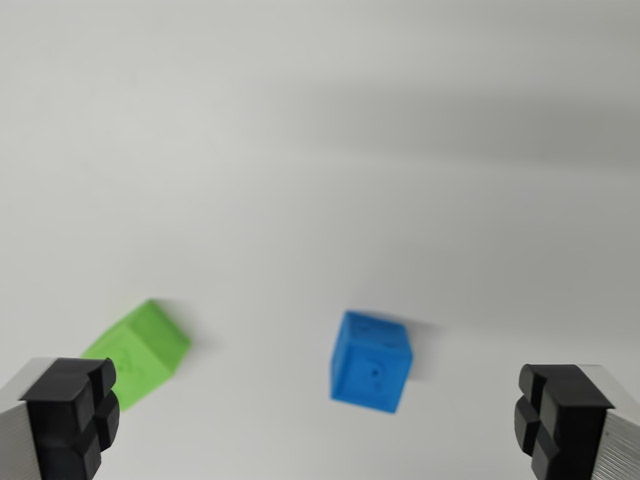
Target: Stack cube
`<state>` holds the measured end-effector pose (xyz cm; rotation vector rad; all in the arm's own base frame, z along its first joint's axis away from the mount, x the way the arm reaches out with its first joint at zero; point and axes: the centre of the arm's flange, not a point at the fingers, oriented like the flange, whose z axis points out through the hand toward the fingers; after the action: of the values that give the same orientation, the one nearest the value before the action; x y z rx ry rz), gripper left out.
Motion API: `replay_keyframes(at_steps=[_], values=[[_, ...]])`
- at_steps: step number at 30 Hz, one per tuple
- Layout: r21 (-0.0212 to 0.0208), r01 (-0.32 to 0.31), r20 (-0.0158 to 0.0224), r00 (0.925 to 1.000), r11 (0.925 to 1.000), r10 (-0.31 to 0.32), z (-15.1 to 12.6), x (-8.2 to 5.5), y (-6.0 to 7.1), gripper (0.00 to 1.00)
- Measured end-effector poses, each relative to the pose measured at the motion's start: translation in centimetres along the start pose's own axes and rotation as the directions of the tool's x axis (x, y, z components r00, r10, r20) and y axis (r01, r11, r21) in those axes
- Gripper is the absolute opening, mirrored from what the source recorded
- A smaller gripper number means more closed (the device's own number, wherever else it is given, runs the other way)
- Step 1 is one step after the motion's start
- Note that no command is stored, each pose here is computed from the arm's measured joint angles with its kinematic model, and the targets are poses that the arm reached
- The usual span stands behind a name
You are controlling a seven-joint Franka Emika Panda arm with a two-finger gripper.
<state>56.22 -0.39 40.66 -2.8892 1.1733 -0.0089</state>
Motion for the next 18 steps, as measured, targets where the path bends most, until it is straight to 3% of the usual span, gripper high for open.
replay_keyframes(at_steps=[18], values=[[-0.004, 0.089, 0.0034, 0.996, 0.996, -0.089, 3.2, -3.1, 0.0, 1.0]])
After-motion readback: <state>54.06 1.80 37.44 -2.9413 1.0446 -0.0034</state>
